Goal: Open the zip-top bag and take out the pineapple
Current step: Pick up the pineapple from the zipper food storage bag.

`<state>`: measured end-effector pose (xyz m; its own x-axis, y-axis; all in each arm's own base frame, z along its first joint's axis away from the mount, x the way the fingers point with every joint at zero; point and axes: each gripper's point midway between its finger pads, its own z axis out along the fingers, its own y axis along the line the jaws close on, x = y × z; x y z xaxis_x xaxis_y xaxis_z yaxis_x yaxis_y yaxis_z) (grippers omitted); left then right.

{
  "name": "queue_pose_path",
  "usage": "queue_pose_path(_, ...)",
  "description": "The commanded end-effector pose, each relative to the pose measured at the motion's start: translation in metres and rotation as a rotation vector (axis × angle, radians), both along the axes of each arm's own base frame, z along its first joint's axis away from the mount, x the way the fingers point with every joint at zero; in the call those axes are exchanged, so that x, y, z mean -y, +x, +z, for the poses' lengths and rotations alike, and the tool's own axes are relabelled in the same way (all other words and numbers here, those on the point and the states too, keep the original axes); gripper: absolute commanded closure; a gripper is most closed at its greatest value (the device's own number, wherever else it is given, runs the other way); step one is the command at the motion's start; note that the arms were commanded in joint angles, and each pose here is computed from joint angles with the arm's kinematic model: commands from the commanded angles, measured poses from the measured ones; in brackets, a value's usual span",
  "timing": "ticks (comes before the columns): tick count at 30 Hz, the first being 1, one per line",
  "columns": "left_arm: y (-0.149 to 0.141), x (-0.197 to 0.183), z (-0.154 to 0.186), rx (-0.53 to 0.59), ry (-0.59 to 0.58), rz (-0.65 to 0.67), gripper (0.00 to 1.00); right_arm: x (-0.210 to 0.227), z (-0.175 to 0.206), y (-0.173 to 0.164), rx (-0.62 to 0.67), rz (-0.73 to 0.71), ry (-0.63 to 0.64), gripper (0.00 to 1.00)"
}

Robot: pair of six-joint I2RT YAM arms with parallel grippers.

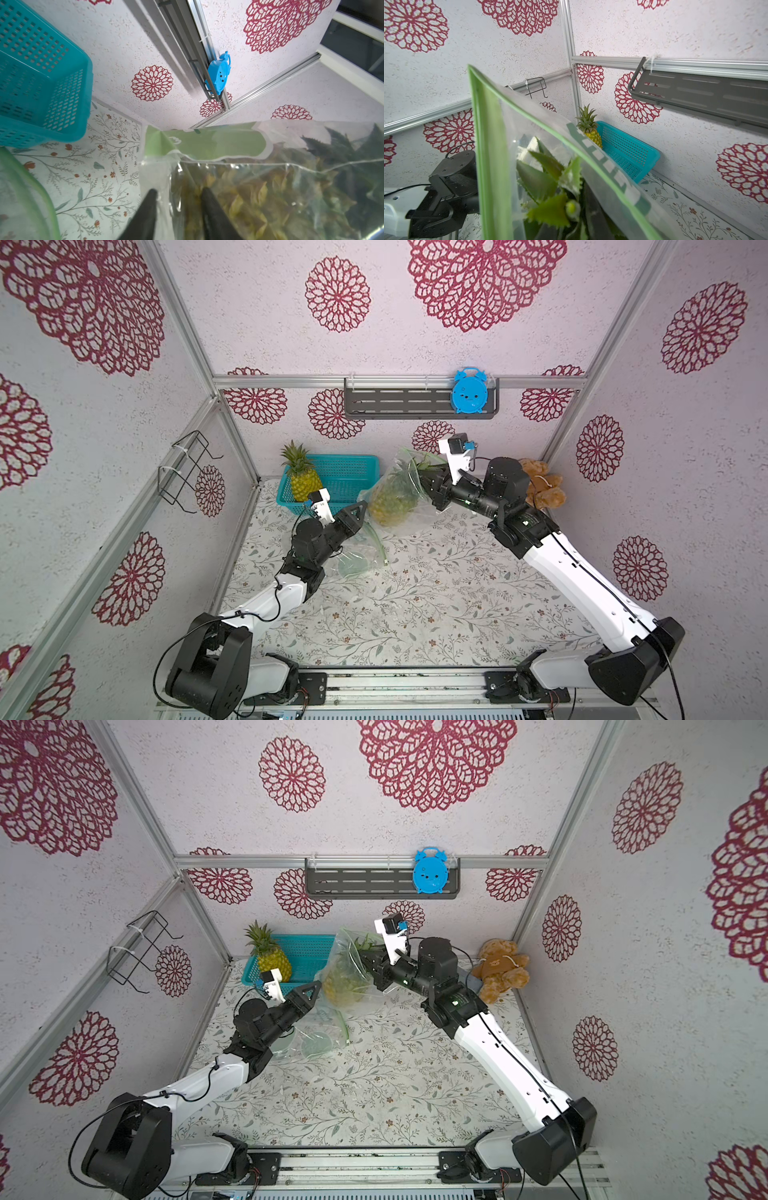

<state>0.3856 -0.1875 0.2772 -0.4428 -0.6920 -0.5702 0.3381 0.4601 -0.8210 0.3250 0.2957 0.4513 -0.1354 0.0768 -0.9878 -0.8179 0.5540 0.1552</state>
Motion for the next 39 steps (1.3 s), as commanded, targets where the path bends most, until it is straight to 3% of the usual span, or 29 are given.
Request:
queue_pose_path(1, -0.002, 0.0, 0.01, 0.034, -0.016, -0.01, 0.88, 0.016, 0.095, -0.029, 0.253, 0.009, 0.179, 1.0)
queue_pose_path(2, -0.002, -0.001, 0.008, 0.027, -0.008, -0.005, 0.98, 0.016, 0.093, -0.029, 0.251, 0.008, 0.175, 1.0)
queue_pose_path(3, -0.002, -0.002, 0.005, 0.015, 0.006, 0.001, 1.0, 0.017, 0.093, -0.029, 0.253, 0.003, 0.173, 1.0)
queue_pose_path(19, -0.023, -0.026, -0.055, -0.162, 0.32, 0.062, 1.0, 0.036, 0.086, -0.031, 0.29, -0.093, 0.161, 1.0)
queue_pose_path(39, -0.031, -0.049, -0.093, -0.254, 0.385, 0.138, 1.0, 0.063, 0.1, -0.048, 0.368, -0.172, 0.228, 1.0)
